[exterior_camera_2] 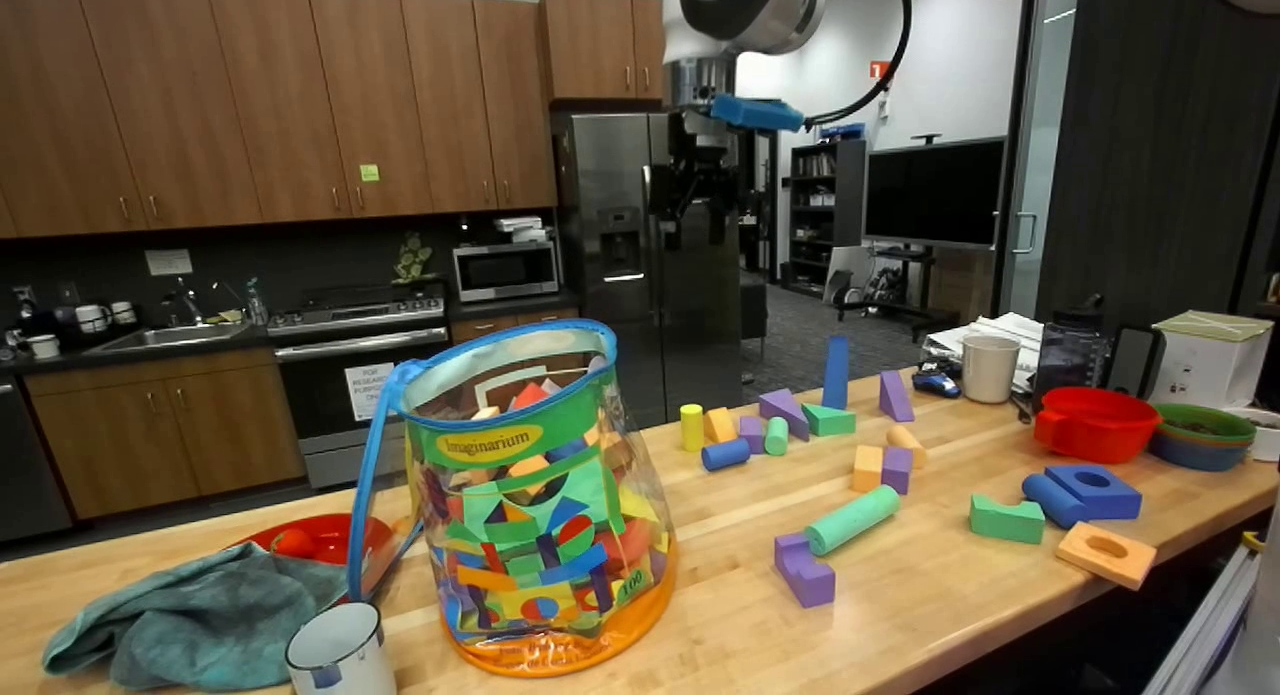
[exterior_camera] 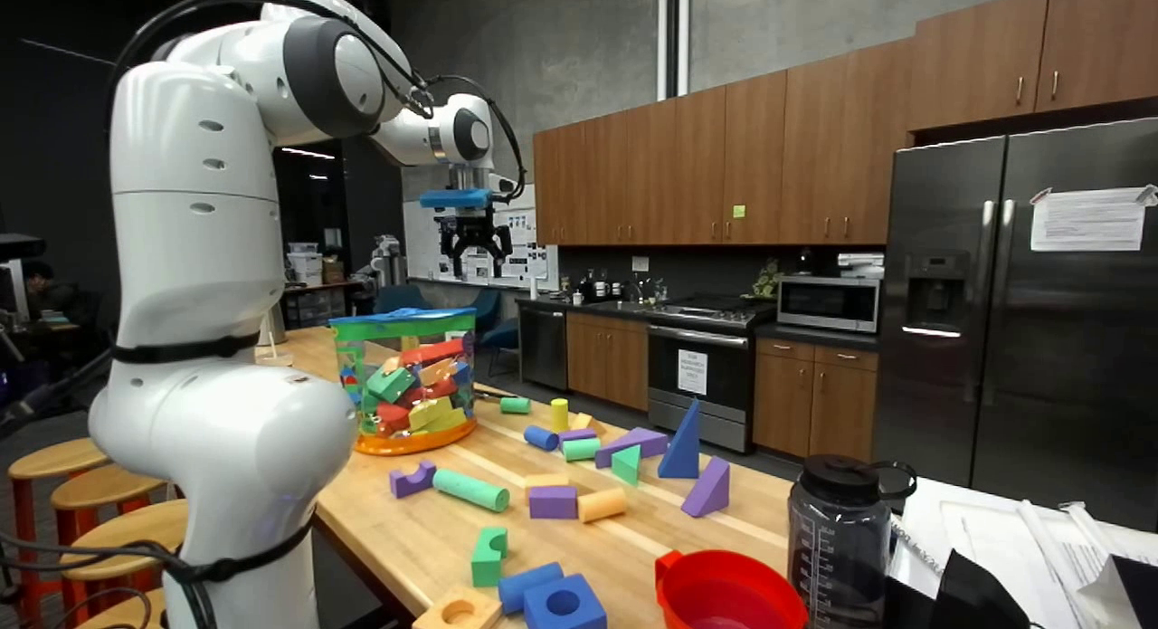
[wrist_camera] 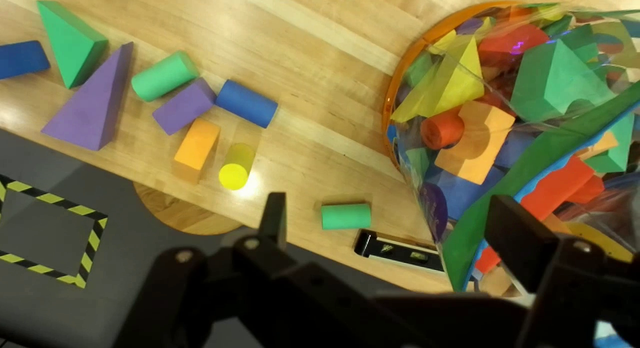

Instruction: Pick up the yellow cylindrical block and put it in the clear block bag

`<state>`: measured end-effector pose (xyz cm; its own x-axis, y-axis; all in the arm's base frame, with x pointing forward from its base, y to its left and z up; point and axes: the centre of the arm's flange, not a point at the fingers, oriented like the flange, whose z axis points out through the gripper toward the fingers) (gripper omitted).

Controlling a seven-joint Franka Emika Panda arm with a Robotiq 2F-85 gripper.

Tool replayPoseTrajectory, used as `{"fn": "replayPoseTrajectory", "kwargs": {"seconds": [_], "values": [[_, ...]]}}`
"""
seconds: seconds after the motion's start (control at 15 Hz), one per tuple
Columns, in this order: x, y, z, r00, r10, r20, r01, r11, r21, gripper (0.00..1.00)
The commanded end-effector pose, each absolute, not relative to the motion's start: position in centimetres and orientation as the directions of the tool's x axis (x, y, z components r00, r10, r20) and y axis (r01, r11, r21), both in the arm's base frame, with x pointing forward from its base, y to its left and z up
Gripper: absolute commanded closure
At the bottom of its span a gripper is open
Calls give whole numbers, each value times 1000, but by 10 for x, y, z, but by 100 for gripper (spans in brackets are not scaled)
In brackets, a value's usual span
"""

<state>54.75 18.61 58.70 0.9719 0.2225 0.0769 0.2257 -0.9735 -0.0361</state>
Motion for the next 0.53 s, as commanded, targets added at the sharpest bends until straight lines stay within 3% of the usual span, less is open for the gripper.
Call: {"fn": "replayPoseTrajectory", "kwargs": {"seconds": [0.0,0.47], "values": [[553,184,552,979,186,84,191,-981,-48,0],[606,133,507,985,91,149,92,-996,0,0]]}}
